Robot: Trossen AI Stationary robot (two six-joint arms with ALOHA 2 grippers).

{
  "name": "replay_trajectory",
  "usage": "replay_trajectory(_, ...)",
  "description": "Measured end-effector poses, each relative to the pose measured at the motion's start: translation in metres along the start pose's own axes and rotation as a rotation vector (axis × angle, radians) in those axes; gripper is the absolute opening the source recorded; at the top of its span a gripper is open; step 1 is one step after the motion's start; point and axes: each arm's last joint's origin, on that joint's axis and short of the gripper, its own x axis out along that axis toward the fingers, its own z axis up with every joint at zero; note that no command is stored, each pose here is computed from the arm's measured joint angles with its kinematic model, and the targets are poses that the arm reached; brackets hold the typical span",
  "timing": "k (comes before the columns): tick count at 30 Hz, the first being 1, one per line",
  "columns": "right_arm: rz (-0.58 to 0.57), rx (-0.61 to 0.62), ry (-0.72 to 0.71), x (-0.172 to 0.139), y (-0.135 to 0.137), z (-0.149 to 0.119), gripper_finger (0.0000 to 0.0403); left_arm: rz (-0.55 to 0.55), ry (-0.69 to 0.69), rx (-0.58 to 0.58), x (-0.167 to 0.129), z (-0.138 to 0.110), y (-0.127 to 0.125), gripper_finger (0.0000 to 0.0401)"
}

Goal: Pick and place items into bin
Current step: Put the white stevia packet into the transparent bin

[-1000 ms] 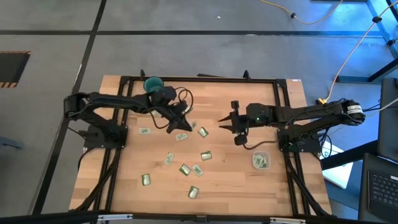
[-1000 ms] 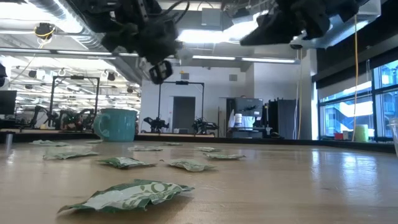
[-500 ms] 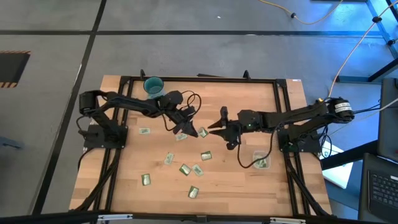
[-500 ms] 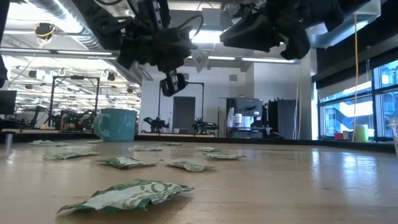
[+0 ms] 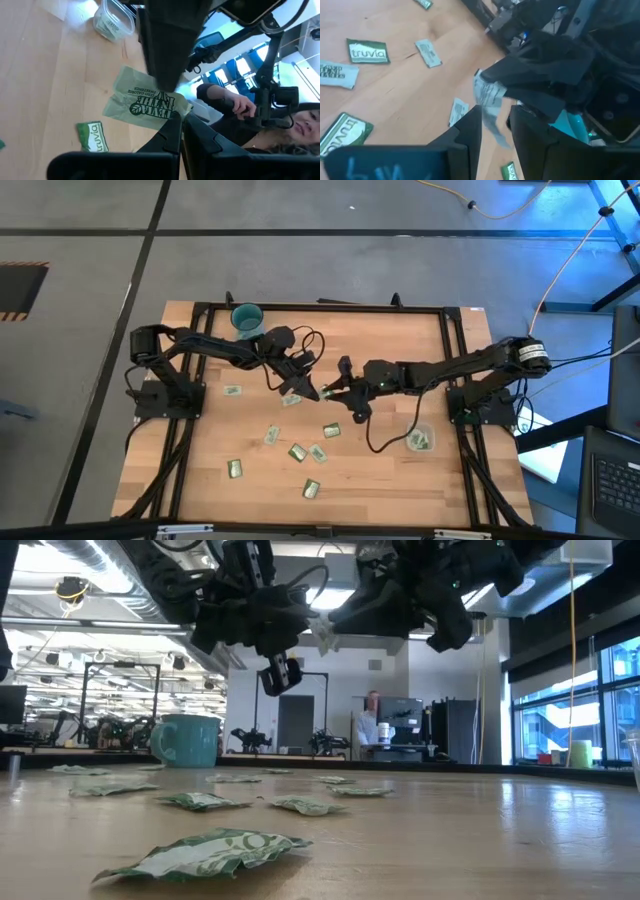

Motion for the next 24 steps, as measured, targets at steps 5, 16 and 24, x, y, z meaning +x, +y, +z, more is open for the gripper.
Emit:
replay_trajectory(5,0.027,0.0,0.027,0.002,0.0027,-0.0026,0.0106,-0.005,0.004,-0.001,0.0,-0.0001,-0.0002,0.0008)
replay_trajectory(16,0.038,-0.001,0.04,0.002,0.0038,-0.0038,0.0023,-0.028,0.005,0.017,-0.0001,0.001,-0.002,0.0008)
replay_trajectory(24,0.003,0.001,0.075,0.0012,0.0028,-0.0042,0.0005,-0.033,0.006,0.134,-0.0008,0.0013,-0.0018,0.0024)
